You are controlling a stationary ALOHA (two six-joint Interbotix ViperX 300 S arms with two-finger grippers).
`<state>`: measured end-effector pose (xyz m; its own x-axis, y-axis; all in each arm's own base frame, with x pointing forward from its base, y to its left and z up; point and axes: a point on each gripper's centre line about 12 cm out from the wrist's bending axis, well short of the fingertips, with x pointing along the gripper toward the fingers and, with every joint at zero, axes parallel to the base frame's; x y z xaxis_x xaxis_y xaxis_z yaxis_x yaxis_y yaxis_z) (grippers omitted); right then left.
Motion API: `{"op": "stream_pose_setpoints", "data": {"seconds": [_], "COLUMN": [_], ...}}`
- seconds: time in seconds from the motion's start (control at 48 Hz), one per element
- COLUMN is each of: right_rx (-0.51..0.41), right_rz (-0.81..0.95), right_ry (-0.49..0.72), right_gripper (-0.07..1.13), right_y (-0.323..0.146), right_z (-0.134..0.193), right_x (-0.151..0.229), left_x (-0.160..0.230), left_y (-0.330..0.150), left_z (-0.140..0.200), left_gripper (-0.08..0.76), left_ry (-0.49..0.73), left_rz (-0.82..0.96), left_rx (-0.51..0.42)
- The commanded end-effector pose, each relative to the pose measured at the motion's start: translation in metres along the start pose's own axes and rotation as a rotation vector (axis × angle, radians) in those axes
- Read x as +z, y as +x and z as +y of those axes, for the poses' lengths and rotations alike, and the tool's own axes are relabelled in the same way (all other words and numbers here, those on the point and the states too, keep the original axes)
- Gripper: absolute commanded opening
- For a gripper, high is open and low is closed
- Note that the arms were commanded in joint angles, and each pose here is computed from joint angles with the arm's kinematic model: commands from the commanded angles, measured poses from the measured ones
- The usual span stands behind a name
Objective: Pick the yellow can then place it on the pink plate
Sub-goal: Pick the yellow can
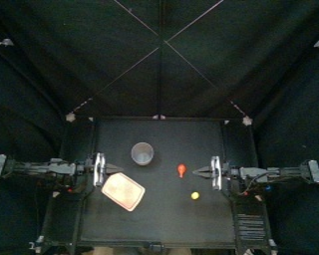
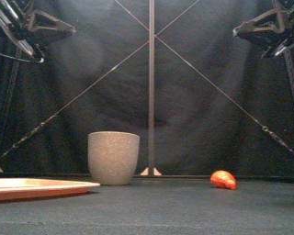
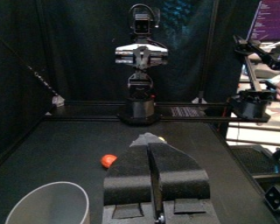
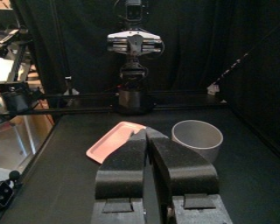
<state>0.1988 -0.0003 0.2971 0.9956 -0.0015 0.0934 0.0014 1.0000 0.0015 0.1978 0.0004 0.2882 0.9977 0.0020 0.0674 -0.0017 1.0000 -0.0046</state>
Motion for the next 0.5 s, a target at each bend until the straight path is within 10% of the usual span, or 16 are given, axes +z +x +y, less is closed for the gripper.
{"op": "stream_pose_setpoints", "data": {"seconds": [0.021,0.375,0.5], "right_rx": [-0.007,-0.023,-0.031], "right_rz": [0.048,0.228,0.204], "right_ry": [0.000,0.008,0.030], "right_gripper": [0.09,0.12,0.30], "right_y": [0.004,0.016,0.017], "right_z": [-0.001,-0.005,-0.006], "right_x": [-0.010,-0.028,-0.022], "left_x": [0.000,-0.005,-0.005], "left_y": [0.007,0.019,0.018], "left_z": [0.000,0.000,0.000], "left_gripper": [0.055,0.053,0.053], "left_ry": [0.002,0.009,0.009], "left_rz": [0.012,0.049,0.049], "left_rx": [0.001,-0.001,0.001]}}
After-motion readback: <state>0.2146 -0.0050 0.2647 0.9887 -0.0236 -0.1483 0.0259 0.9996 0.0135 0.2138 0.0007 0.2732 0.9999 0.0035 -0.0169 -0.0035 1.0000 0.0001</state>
